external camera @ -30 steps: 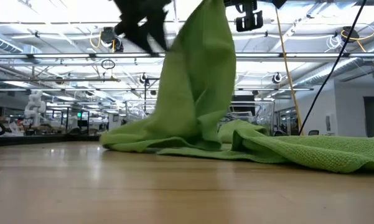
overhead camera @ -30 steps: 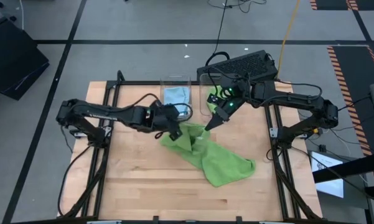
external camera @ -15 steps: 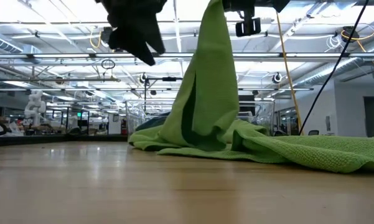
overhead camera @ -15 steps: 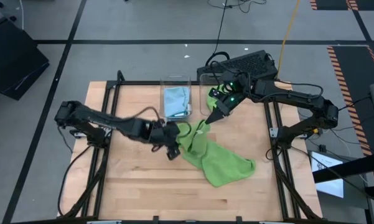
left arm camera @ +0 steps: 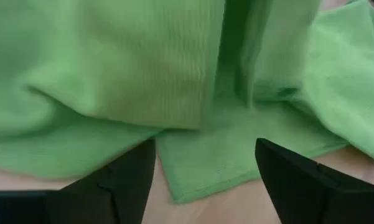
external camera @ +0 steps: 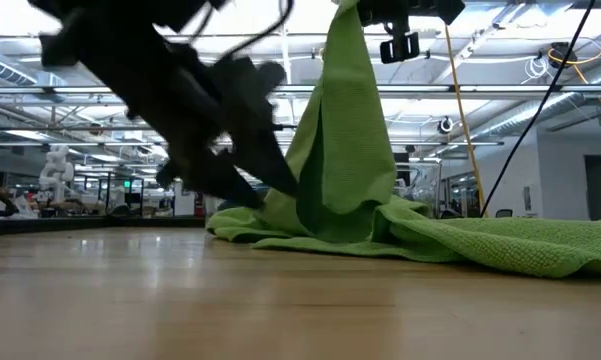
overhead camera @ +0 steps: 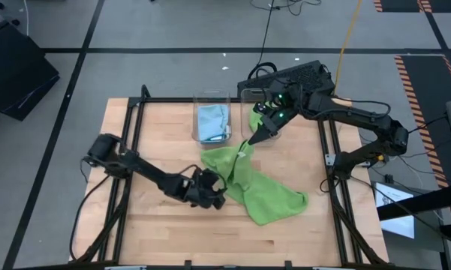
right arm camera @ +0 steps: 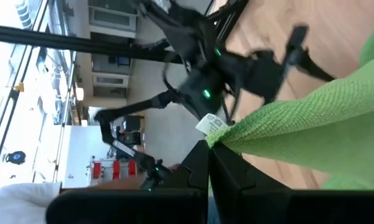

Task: Fold microfiber towels
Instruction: Fold the left green microfiber towel

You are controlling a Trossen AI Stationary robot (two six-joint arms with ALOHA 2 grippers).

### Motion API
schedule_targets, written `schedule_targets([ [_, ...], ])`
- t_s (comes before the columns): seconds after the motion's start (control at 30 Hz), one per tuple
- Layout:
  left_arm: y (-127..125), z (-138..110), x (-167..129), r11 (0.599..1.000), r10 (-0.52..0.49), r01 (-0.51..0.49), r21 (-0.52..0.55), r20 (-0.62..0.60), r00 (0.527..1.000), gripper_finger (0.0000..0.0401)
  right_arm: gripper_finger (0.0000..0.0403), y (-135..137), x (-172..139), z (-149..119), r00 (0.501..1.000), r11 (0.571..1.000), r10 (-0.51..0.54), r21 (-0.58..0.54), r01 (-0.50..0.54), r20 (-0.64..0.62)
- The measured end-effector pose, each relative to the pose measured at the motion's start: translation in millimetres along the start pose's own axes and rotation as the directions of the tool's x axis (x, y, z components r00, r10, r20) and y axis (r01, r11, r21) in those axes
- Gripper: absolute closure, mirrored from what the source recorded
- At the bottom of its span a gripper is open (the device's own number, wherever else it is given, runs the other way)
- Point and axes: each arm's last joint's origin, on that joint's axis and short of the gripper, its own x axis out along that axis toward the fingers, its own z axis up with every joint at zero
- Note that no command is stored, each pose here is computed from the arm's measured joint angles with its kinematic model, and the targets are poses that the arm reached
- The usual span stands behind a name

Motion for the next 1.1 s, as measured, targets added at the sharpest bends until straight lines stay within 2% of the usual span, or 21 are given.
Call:
schedule_targets([
  [0.13,-3,-18,20,0.995,0.012,-0.013,-0.095,-0.002,1.000,0.0108,0.0403,-2,-6,4,1.000,1.000,-0.003,0.004,0.003,0.021],
  [0.23,-7,-21,25,0.985,0.024,-0.016,-0.172,0.048,0.999,0.0106,0.0403,-3,-9,5,1.000,1.000,0.010,0.003,-0.010,0.018],
  [0.3,-6,-21,27,0.983,0.048,-0.035,-0.179,0.071,0.996,0.0105,0.0403,-3,-9,5,1.000,1.000,0.012,0.005,-0.012,0.019],
  [0.47,-3,-11,29,0.977,0.071,-0.048,-0.207,0.105,0.992,0.0105,0.0403,-3,-9,5,1.000,1.000,0.012,-0.002,-0.012,0.018],
  [0.77,14,7,44,0.957,0.113,-0.084,-0.279,0.088,0.990,0.0116,0.0403,-3,-9,5,1.000,1.000,0.011,-0.003,-0.011,0.019],
  [0.83,18,10,47,0.956,0.109,-0.087,-0.281,0.065,0.992,0.0142,0.0403,-3,-9,5,1.000,1.000,0.011,-0.004,-0.011,0.019],
  [0.9,22,13,50,0.958,0.096,-0.082,-0.274,0.040,0.995,0.0188,0.0403,-3,-9,5,1.000,1.000,0.011,-0.004,-0.011,0.019],
  [1.07,23,14,49,0.965,0.009,-0.032,-0.260,-0.090,0.996,0.0360,0.0403,-4,-10,6,1.000,1.000,0.006,-0.020,-0.006,0.022],
  [1.1,23,15,46,0.966,-0.013,-0.020,-0.258,-0.125,0.992,0.0379,0.0403,-5,-11,6,1.000,1.000,0.003,-0.024,-0.002,0.023],
])
